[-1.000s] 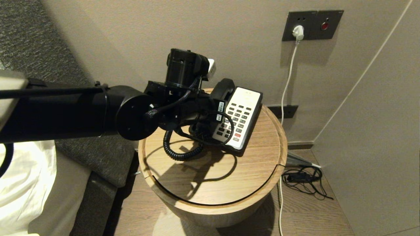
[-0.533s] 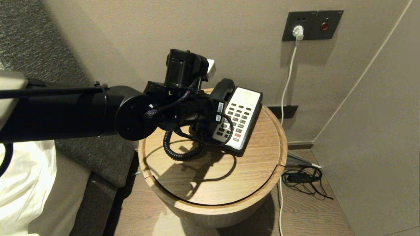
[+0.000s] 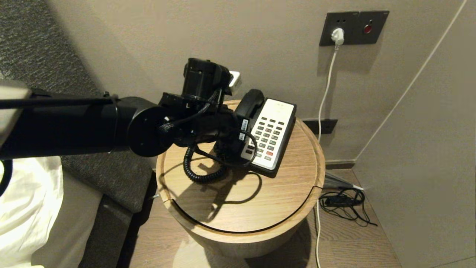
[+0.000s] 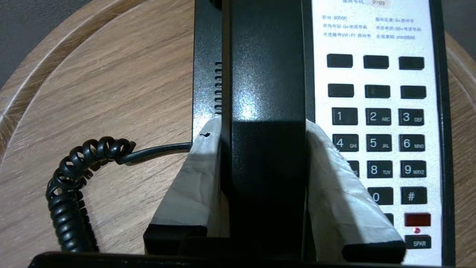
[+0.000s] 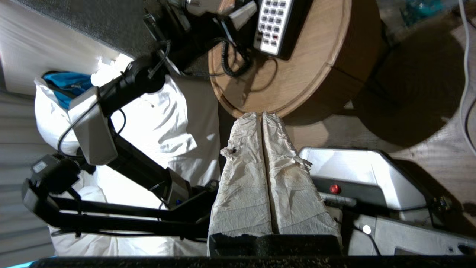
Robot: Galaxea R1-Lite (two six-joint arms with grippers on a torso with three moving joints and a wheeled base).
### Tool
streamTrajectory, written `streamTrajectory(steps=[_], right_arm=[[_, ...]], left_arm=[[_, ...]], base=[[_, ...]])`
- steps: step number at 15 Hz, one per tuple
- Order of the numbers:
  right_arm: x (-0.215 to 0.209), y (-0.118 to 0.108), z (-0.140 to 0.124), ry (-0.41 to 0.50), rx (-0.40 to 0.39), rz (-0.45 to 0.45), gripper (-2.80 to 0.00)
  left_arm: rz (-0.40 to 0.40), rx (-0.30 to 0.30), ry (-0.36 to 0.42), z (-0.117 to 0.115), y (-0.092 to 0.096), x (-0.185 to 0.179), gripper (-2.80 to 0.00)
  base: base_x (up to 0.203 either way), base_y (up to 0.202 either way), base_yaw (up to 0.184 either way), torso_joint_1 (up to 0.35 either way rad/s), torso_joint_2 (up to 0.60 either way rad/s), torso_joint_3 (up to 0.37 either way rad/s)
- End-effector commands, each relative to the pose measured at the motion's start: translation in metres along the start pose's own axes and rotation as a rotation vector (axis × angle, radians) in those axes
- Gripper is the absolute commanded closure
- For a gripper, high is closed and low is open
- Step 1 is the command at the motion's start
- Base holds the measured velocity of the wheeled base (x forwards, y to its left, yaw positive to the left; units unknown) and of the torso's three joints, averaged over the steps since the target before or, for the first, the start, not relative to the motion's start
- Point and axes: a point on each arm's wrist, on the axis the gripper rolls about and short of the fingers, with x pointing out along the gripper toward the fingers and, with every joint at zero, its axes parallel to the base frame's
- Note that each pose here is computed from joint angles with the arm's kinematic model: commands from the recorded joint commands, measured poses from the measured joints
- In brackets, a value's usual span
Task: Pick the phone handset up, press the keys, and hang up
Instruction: Put the handset back
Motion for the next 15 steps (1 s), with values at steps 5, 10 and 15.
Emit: streamTrajectory(steps=[5, 10, 15], right_arm=[[0.001, -0.001, -0.002, 0.024, 0.010, 0.006, 0.00], [0.003, -0.003, -0.003, 0.033, 0.013, 0.003, 0.00], [0.005, -0.005, -0.004, 0.040, 0.016, -0.003, 0.00]], left_arm=[[-0.009, -0.008, -0.013, 0.003, 0.003, -0.002, 0.00], [-0.021, -0.024, -0.060, 0.015, 0.000, -0.007, -2.80], [-0.040, -0.033, -0.112, 0.027, -0.005, -0.025, -2.80]], base=[[0.000, 0.000, 0.000, 0.000, 0.00, 0.000], [0.000, 0.000, 0.000, 0.000, 0.00, 0.000], [0.000, 0.000, 0.000, 0.000, 0.00, 0.000]])
